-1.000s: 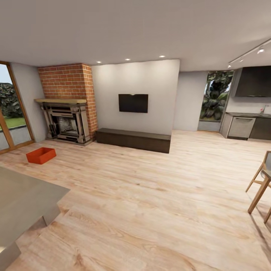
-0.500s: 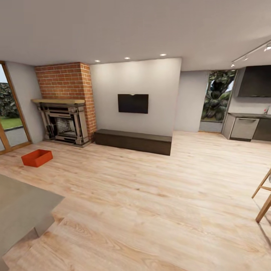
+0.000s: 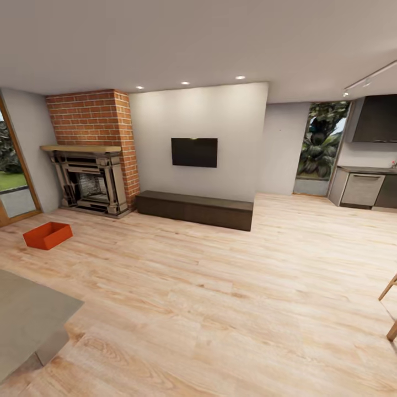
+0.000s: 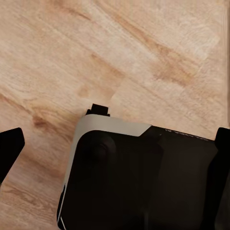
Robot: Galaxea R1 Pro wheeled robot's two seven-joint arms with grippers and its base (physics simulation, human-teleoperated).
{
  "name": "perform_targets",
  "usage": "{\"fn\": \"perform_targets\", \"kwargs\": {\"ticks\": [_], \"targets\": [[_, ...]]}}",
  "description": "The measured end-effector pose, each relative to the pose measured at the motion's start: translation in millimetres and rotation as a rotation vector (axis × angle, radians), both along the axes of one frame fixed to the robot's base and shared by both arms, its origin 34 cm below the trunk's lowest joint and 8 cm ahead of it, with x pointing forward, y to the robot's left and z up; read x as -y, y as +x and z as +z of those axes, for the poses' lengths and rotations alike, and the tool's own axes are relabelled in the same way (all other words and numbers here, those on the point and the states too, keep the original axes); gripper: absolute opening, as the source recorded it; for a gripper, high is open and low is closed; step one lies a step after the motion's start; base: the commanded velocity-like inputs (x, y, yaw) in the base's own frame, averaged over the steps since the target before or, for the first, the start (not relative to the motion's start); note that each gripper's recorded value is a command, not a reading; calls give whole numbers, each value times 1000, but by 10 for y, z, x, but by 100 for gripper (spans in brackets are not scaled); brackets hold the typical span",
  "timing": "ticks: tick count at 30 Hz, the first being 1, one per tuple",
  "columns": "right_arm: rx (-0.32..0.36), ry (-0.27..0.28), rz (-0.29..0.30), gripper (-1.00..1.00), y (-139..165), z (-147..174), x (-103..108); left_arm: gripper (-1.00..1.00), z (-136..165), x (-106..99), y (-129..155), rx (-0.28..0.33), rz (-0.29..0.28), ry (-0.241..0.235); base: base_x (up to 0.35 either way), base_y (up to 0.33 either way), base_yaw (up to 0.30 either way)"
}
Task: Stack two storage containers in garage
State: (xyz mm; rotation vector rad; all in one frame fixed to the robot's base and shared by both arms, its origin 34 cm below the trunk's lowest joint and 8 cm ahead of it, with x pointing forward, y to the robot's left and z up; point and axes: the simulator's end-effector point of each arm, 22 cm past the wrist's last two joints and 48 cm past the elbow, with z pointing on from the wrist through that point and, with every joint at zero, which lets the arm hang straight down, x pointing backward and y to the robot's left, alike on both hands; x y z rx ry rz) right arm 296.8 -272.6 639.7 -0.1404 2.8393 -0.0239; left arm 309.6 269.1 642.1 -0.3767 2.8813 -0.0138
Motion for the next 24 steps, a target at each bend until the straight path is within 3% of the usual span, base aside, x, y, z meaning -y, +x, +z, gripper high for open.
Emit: {"fn": "perform_targets", "kwargs": {"ticks": [24], "targets": [[-6,-6,5,100,-16,-3,40,100,0,3,1,0,0,0,323,0,0]]}}
